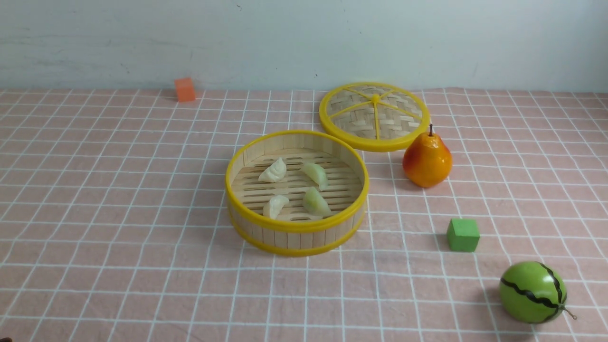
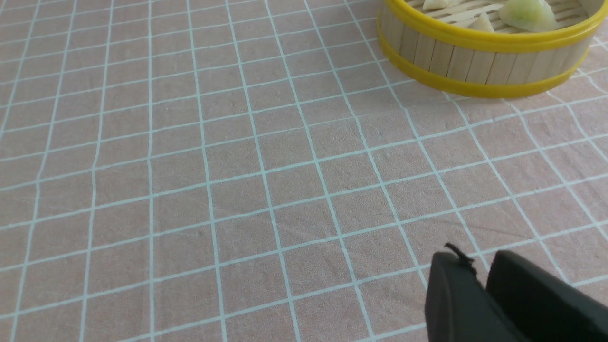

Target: Put the dumplings into the steamer on the table with the pink tablecloth.

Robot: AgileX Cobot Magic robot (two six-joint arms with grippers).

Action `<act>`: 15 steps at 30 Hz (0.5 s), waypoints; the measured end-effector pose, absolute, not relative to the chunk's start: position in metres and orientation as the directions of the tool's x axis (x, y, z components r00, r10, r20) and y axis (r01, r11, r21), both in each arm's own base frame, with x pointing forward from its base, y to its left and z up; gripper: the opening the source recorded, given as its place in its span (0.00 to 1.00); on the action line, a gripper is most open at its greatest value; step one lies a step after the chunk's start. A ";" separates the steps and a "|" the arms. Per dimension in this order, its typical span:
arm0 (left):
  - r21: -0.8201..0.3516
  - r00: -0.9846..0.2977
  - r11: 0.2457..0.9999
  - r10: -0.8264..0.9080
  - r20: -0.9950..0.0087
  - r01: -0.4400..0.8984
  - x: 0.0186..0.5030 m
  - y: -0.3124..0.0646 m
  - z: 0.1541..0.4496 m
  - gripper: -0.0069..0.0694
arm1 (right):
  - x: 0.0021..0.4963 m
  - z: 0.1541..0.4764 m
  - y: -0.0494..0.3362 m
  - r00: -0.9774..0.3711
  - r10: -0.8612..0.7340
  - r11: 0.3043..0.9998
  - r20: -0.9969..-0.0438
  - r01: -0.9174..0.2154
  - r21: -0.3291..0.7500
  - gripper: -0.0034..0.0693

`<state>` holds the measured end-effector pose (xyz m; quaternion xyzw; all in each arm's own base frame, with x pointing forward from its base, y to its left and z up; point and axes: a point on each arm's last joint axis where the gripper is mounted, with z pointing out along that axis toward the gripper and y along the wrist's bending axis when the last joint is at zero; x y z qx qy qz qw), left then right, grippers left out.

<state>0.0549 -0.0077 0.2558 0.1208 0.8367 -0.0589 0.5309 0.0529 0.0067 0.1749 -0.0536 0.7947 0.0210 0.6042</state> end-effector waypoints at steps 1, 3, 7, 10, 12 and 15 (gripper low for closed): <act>0.030 -0.407 0.964 0.140 -0.903 0.265 0.055 -0.008 0.256 0.22 | 0.053 0.174 0.007 -0.276 -0.061 0.993 -0.959 -0.110 -0.031 0.04; 0.030 -0.407 0.964 0.140 -0.903 0.265 0.055 -0.008 0.256 0.22 | 0.052 0.174 0.007 -0.284 -0.061 0.993 -0.957 -0.111 -0.030 0.04; 0.030 -0.407 0.964 0.140 -0.903 0.265 0.055 -0.008 0.256 0.23 | 0.052 0.174 0.007 -0.292 -0.059 0.993 -0.955 -0.113 -0.027 0.05; 0.030 -0.407 0.964 0.140 -0.903 0.265 0.055 -0.008 0.256 0.23 | 0.052 0.174 0.007 -0.292 -0.059 0.993 -0.955 -0.113 -0.027 0.05; 0.030 -0.407 0.964 0.140 -0.903 0.265 0.055 -0.008 0.256 0.23 | 0.052 0.174 0.007 -0.292 -0.059 0.993 -0.955 -0.113 -0.027 0.05; 0.030 -0.407 0.964 0.140 -0.903 0.265 0.055 -0.008 0.256 0.23 | 0.052 0.174 0.007 -0.292 -0.059 0.993 -0.955 -0.113 -0.027 0.05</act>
